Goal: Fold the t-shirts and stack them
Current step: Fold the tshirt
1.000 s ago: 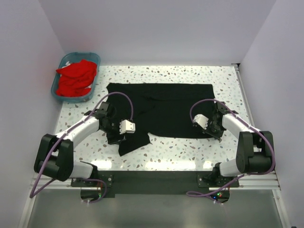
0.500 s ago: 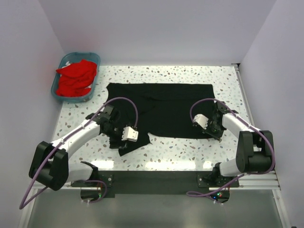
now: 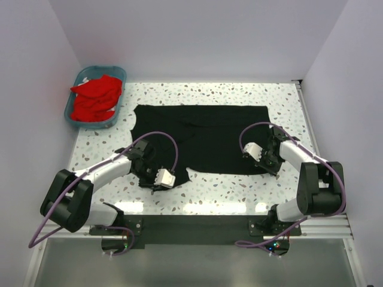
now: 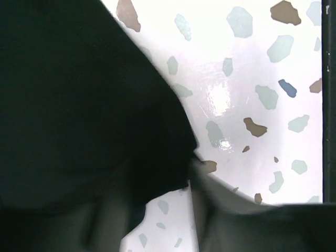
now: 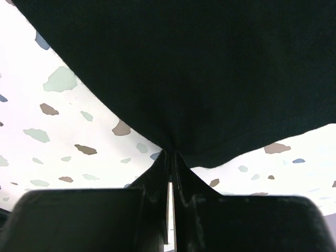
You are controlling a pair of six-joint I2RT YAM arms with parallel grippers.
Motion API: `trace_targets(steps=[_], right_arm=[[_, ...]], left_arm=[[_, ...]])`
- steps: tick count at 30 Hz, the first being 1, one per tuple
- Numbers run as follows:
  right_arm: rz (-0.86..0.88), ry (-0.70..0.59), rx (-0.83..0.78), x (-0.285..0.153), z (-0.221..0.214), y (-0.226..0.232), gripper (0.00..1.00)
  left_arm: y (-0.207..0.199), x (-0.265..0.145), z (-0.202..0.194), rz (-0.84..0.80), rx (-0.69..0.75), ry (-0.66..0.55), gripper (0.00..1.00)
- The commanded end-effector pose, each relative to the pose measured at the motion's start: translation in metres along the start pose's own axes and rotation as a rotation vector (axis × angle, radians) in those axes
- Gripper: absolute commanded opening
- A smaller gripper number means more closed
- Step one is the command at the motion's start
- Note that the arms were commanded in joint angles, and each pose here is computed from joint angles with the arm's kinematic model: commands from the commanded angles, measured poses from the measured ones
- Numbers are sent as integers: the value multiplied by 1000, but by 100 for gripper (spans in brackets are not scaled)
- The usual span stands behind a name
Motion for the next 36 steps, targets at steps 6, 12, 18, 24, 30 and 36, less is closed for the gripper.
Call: trace_targets(steps=[6,12,18,24,30,36], right_arm=[[-12,-41,5,-23,7,-5,0],[-26,-82,9,-56,4,-12,0],[-18,-89,-21,-71,-1,-12,0],[16,-94,-61,-83,-8,13,0],[-13,-116,-39,-87,-2,-8,0],[14,-135,1,-82,17,-58,0]], left_arm=[[-8,-24,7,4,-65,-16,3],[36,-112,22,161,-168,-108,0],[27,-131,31,170,-185,-130,0],[1,-146,38,162,-212,-135,0],[31,-161,43,257,-229,-122,0],[99,-165,46,261,-198,-69,0]])
Point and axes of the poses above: each gripper's point midway between its finger pads, its own x axis out along the fingers, its own y axis along the line the jaws close on, z = x × y, the point moved 6 cm from there along -x, back along the fingers, and after that the axes turned 7 degrees about -x, right-handed, at the moved point
